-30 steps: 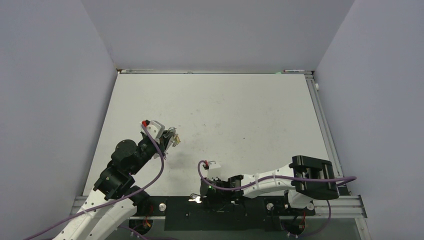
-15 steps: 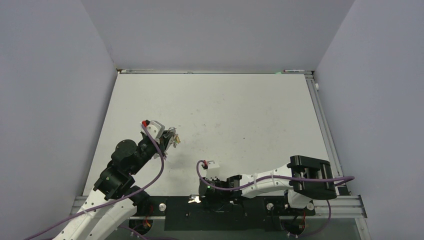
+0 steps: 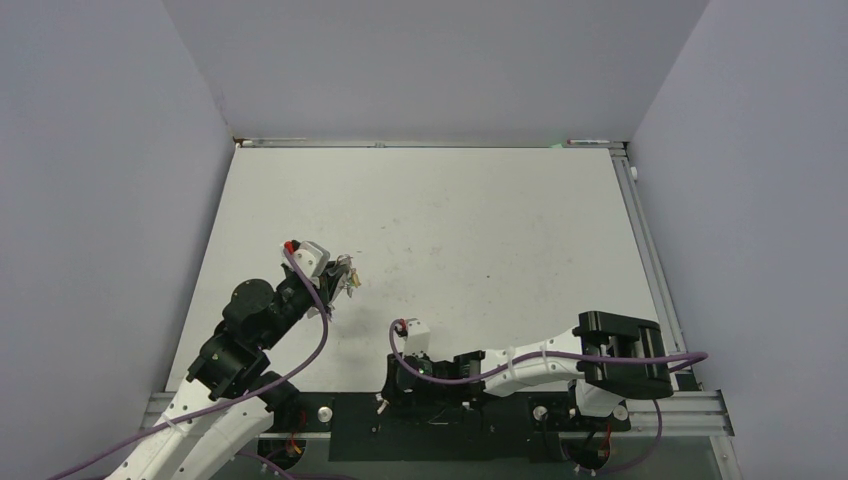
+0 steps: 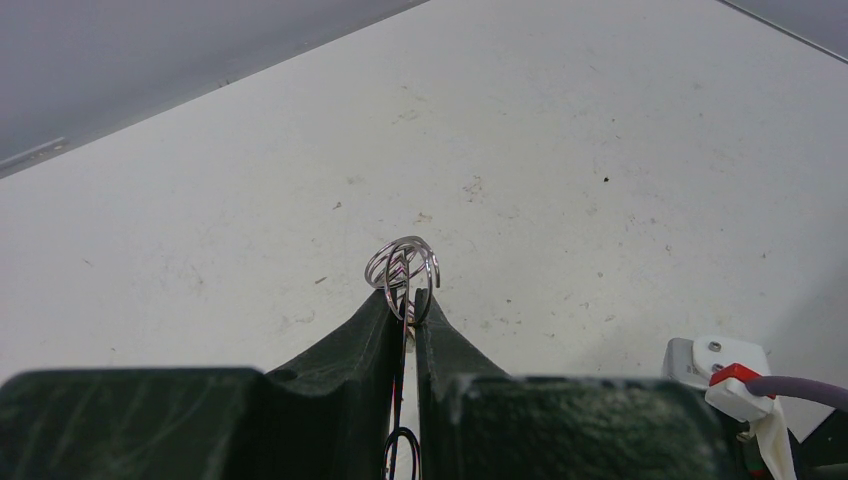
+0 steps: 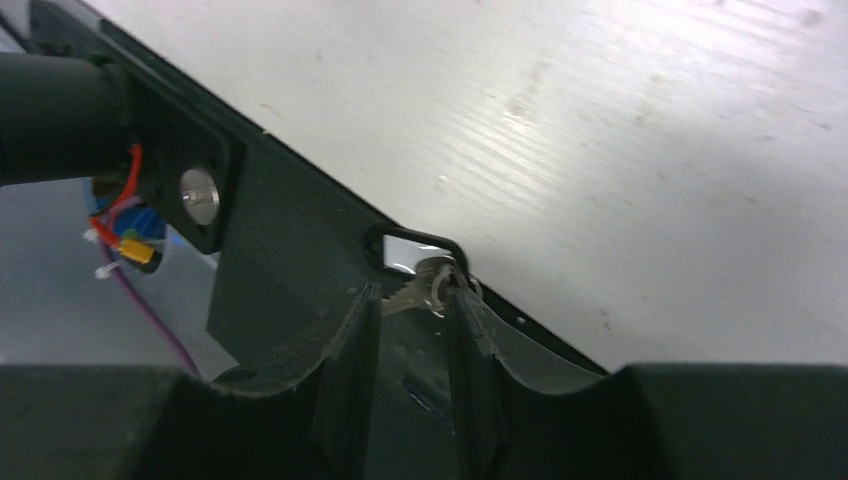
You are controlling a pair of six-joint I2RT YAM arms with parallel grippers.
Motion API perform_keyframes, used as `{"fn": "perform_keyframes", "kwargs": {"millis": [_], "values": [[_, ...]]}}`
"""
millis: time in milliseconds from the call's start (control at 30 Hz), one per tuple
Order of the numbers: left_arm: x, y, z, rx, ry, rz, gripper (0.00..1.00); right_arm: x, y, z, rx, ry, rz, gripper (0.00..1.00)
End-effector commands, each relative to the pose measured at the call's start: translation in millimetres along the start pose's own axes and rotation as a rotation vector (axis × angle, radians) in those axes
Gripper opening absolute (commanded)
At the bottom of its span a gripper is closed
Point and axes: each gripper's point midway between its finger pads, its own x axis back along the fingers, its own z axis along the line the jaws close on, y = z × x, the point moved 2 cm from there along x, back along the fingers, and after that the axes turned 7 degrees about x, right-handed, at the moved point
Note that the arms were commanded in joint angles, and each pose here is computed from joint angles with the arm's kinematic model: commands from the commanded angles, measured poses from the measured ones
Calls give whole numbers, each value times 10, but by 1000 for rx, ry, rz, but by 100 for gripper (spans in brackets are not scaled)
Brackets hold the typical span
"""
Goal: Put the keys on the keyring
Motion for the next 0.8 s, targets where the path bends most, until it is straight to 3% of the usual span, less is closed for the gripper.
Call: {"fn": "perform_keyframes", "kwargs": {"millis": [0,200,333,533,767], "values": [[14,186,8,-8,6,-72,0,-28,161,287,22,166,-70,31],[25,188,9,-6,6,-77,0,-5,209,149,55,120,-116,36],[21,187,2,-7,2,-76,0,35,153,-53,-24,-28,-67,37],[27,198,2,-7,2,-80,0,95,-50,-27,-29,-61,-14,43],[14,190,-2,-6,-1,-75,0,-29,-140,130,16,-31,30,36]]}}
